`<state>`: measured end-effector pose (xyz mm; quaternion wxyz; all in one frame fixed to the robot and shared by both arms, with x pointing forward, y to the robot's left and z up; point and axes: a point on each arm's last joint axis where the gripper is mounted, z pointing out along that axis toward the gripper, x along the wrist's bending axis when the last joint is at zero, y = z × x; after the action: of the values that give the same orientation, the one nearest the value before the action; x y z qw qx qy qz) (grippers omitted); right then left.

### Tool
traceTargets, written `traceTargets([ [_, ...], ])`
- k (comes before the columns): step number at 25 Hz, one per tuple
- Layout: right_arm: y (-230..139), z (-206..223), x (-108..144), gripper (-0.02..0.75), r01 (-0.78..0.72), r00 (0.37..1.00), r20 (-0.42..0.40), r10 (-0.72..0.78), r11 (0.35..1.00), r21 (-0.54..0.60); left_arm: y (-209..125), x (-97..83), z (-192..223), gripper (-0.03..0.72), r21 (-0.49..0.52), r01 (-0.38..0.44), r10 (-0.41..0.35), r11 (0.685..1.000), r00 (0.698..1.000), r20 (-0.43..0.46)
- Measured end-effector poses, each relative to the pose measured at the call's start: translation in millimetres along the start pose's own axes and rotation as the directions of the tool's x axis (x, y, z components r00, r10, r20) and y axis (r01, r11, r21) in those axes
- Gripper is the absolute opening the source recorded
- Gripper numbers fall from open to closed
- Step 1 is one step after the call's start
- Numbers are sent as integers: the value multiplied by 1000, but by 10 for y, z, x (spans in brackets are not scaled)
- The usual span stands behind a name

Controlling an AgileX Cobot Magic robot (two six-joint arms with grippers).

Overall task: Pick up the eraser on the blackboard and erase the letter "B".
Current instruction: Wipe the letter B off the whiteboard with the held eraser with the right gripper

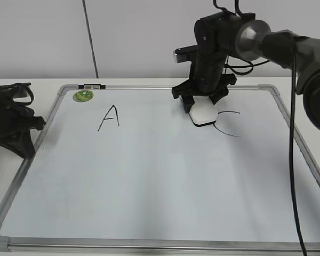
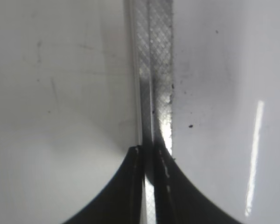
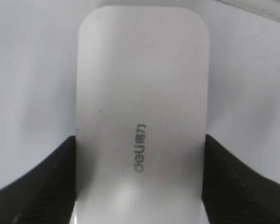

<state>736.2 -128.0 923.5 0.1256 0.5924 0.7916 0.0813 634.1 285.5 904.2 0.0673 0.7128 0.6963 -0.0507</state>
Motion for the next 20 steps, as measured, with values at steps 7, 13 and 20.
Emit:
traceTargets([
  [7, -4, -2, 39, 543, 12, 1000, -28, -12, 1000, 4, -2, 0, -3, 11, 5, -1, 1, 1000, 1000, 0],
  [13, -18, -26, 227, 543, 107, 994, -29, -106, 994, 1, -25, 5, -4, 11, 30, -5, 5, 1000, 1000, -6],
  [20, -74, -82, 622, 543, 207, 977, -52, -207, 978, 3, -33, 8, -4, 11, 38, -8, 8, 999, 1000, -9],
])
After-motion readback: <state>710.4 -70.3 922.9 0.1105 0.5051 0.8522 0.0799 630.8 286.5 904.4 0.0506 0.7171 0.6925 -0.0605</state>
